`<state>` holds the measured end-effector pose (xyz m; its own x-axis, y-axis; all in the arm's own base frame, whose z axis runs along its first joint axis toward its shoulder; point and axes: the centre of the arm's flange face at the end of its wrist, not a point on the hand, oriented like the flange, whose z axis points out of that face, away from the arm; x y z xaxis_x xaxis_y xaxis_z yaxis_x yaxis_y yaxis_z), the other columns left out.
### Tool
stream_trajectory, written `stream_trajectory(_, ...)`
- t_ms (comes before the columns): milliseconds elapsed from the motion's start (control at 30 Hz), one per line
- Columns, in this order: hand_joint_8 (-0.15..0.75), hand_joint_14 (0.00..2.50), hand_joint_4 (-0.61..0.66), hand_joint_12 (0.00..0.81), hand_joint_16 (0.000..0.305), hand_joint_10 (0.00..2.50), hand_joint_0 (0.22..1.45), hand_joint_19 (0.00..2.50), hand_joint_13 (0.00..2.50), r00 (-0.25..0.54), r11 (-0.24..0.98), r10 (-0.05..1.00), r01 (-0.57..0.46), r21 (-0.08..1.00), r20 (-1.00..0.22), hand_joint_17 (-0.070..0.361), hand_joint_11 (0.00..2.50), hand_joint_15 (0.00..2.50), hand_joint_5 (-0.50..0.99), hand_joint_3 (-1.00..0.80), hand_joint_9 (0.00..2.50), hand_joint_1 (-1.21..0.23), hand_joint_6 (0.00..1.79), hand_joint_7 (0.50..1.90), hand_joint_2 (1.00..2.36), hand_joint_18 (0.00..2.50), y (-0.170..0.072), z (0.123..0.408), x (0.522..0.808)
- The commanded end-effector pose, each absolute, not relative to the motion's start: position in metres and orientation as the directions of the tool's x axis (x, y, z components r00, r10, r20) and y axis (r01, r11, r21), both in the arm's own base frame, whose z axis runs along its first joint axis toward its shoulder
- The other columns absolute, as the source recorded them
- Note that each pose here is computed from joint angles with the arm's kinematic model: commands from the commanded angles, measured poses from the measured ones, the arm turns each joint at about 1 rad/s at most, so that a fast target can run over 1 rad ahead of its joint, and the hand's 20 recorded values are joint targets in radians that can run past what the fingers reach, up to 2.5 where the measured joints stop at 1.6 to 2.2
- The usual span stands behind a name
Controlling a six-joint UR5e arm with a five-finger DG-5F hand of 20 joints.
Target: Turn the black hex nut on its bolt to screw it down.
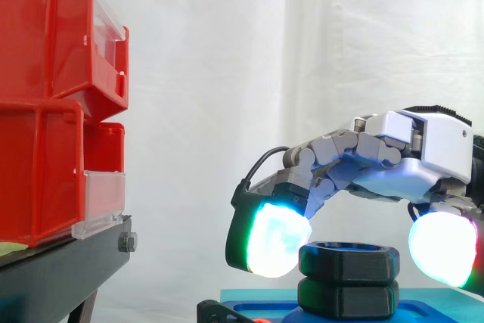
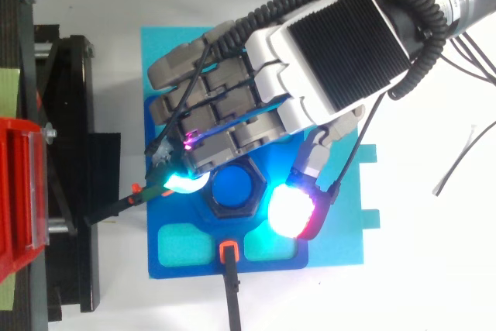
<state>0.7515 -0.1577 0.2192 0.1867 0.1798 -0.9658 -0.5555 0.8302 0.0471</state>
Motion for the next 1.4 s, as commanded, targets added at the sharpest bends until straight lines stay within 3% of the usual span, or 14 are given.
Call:
stream_trajectory(0,0.246,0.01,0.19,0.312,0.043,0.01,0.35,0.31,0.64,0.187,0.831,0.177,-0.554,0.045,-0.966,0.097,0.38,0.33,-0.18,-0.5,0.68,-0.38,0.69,0.84,1.0,0.4,-0.164,0.219,0.749)
stream_trajectory(500,0.246,0.01,0.19,0.309,0.042,0.01,0.35,0.32,0.63,0.195,0.838,0.162,-0.545,0.031,-0.967,0.096,0.37,0.33,-0.18,-0.5,0.68,-0.38,0.69,0.84,1.0,0.4,-0.195,0.219,0.74)
stream_trajectory(733,0.245,0.01,0.19,0.311,0.043,0.01,0.35,0.32,0.64,0.214,0.836,0.165,-0.549,0.021,-0.963,0.096,0.38,0.33,-0.18,-0.5,0.68,-0.38,0.69,0.84,1.0,0.4,-0.197,0.222,0.741)
stream_trajectory(967,0.244,0.01,0.19,0.309,0.042,0.01,0.35,0.32,0.64,0.237,0.821,0.189,-0.571,0.021,-0.953,0.096,0.37,0.33,-0.18,-0.5,0.68,-0.38,0.67,0.87,1.0,0.4,-0.184,0.23,0.749)
stream_trajectory(1367,0.249,0.01,0.2,0.315,0.043,0.01,0.35,0.31,0.63,0.234,0.809,0.214,-0.587,0.038,-0.949,0.097,0.38,0.33,-0.17,-0.5,0.67,-0.42,0.61,0.95,1.0,0.4,-0.136,0.231,0.763)
